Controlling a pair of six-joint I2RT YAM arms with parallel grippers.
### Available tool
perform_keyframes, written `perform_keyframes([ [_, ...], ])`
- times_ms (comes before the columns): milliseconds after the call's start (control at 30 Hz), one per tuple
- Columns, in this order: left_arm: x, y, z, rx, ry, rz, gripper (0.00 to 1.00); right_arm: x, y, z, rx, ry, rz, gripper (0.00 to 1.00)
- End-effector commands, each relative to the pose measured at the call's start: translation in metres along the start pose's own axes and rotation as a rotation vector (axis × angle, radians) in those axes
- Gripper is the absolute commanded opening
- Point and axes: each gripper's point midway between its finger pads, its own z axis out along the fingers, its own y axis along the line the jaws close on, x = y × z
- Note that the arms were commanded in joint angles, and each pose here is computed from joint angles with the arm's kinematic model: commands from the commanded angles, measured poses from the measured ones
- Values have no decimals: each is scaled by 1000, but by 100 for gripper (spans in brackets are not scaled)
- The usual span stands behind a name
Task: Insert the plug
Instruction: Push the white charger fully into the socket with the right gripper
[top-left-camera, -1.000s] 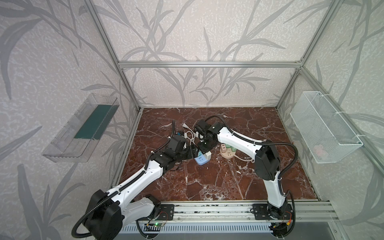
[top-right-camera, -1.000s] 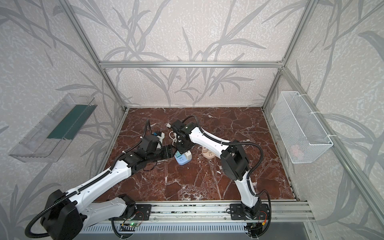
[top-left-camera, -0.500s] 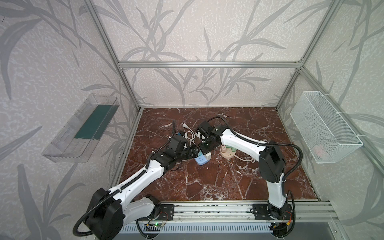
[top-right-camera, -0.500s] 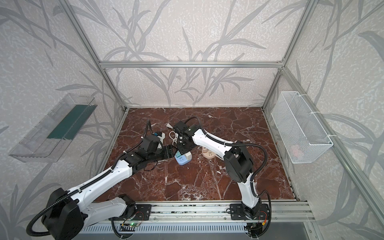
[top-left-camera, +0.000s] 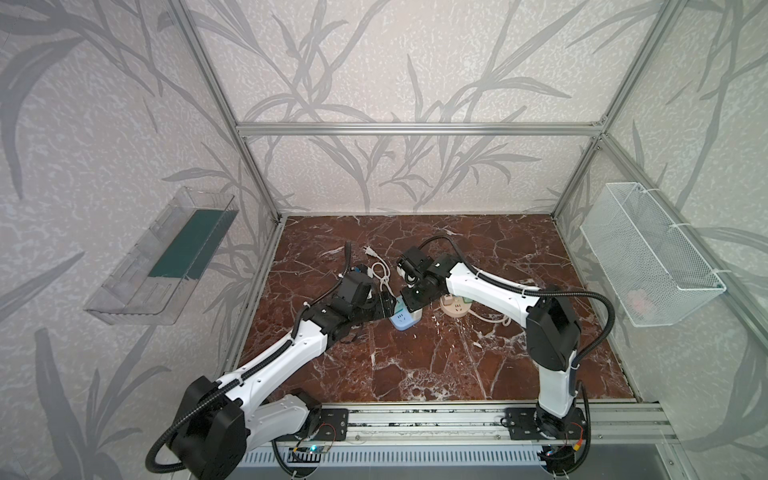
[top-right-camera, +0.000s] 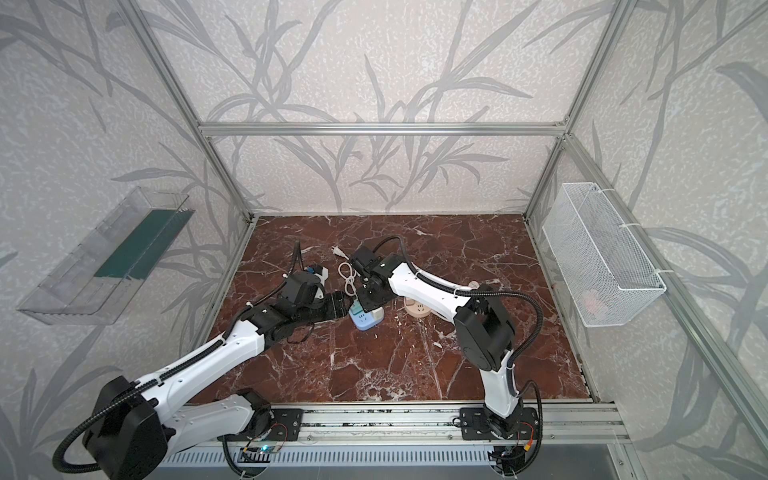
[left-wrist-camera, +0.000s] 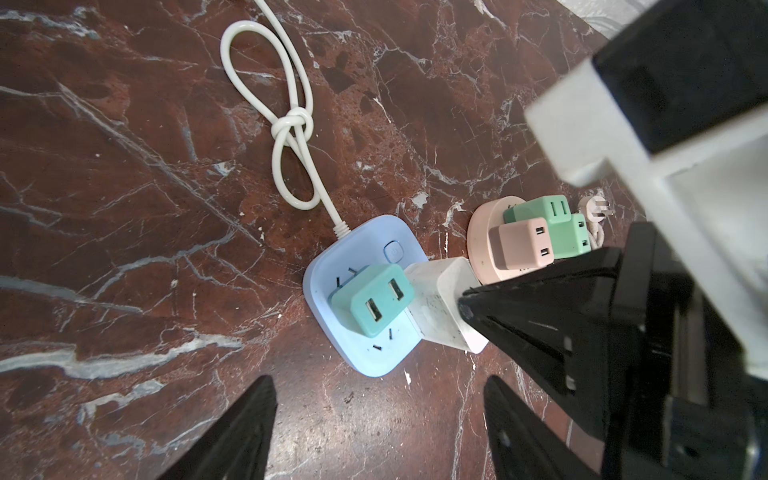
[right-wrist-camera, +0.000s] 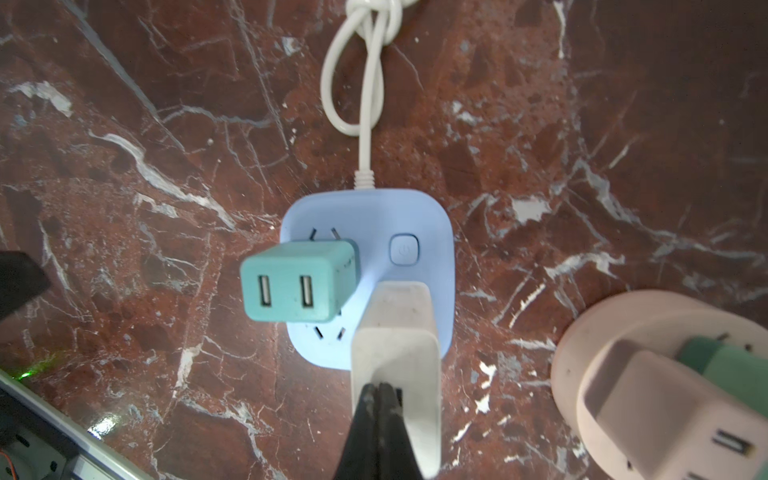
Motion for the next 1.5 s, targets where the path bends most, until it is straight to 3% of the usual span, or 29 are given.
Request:
perform_keyframes([
  [0,-9,-2,-11,-11,-33,14,78,21,-14,-10,46,29,46,1],
  [133,-10,-1,-15,-15,-40,13,77,13,-9,-33,12,-48,29,20],
  [367,-8,1,-16,-18,-44,8,78,19,-13,-31,31,-23,-31,37],
  [667,-7,2,-18,-20,-47,8,78,9,-4,-18,-4,-36,-88,47],
  [1000,-5,4,-16,-25,-43,6,78,3,1,11,-10,4,-102,46],
  [1233,-3,5,-14,-26,-41,1,78,5,-2,21,13,32,-66,28],
  [1467,-3,5,-14,-23,-43,-3,78,17,-7,16,30,64,7,2],
])
